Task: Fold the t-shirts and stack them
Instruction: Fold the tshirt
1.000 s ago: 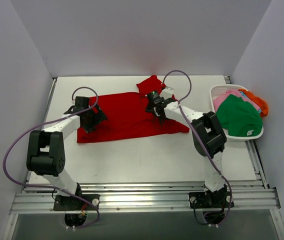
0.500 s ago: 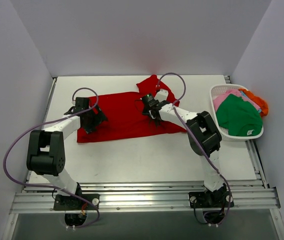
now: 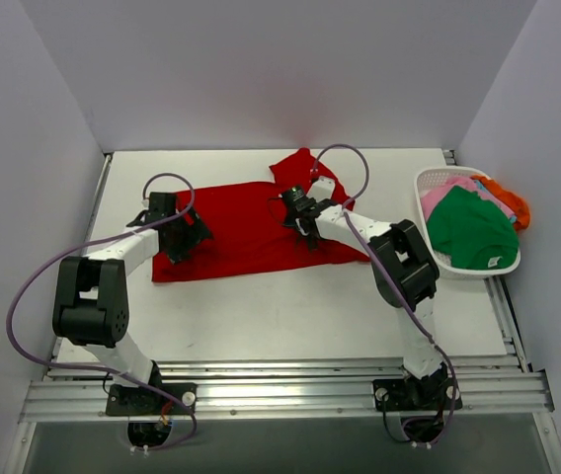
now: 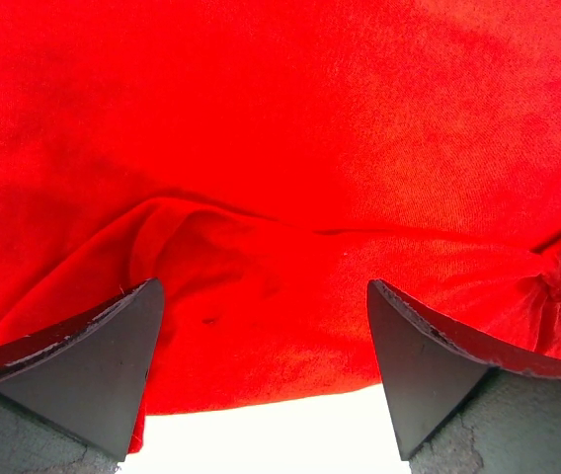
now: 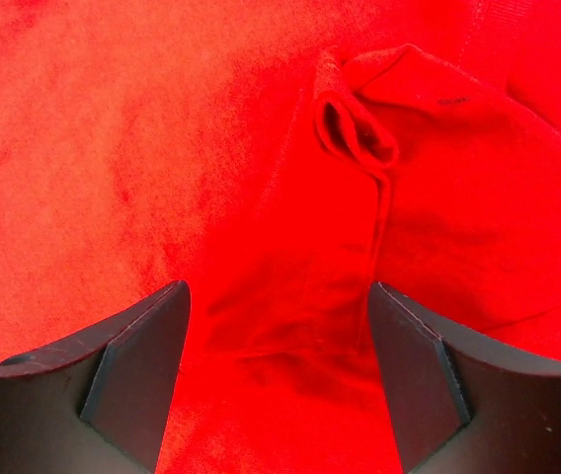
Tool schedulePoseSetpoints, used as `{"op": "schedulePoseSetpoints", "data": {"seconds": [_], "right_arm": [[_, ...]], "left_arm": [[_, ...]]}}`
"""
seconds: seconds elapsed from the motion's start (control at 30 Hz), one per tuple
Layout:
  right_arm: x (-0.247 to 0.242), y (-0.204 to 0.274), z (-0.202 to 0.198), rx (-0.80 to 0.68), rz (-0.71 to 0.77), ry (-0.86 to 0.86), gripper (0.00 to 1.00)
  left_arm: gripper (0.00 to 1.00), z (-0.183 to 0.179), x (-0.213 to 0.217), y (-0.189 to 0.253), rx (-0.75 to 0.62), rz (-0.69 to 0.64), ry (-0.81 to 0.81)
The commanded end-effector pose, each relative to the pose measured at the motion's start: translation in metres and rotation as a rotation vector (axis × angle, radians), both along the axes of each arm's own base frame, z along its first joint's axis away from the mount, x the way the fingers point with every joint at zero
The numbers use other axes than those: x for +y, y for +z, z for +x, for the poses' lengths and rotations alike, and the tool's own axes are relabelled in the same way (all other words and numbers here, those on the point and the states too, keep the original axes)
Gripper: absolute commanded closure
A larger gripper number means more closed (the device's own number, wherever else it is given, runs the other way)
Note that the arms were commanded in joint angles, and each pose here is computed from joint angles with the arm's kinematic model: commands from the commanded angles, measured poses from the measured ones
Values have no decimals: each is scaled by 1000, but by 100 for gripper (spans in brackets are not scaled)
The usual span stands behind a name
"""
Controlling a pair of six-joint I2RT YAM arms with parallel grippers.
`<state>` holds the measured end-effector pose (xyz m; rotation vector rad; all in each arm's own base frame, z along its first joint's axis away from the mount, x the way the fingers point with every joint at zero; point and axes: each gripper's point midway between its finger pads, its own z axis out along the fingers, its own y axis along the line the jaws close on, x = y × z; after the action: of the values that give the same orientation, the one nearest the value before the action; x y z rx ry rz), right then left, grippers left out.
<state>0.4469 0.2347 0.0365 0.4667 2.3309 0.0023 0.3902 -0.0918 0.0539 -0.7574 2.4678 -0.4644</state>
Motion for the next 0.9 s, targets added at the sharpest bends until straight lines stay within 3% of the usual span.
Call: {"op": "schedulePoseSetpoints", "data": {"seconds": [0.0, 0.27, 0.67, 0.73, 0.83, 0.87], "right_arm": [[-10, 26, -3, -40, -1, -35, 32], [-6, 16, -5, -29, 12, -29, 34], [-1, 10, -2, -26, 18, -15, 55], [0, 10, -2, -25, 18, -12, 62], [1, 8, -1, -23, 20, -5, 82], [2, 7, -2, -18, 23, 0, 95]], "left_arm": [[7, 11, 4, 3, -40, 12, 0], [8, 11, 2, 1, -35, 10, -4], [8, 12, 3, -5, -26, 13, -4], [8, 11, 3, -6, -25, 13, -4], [8, 11, 3, -7, -22, 14, -5], [8, 12, 2, -8, -22, 13, -6]]}}
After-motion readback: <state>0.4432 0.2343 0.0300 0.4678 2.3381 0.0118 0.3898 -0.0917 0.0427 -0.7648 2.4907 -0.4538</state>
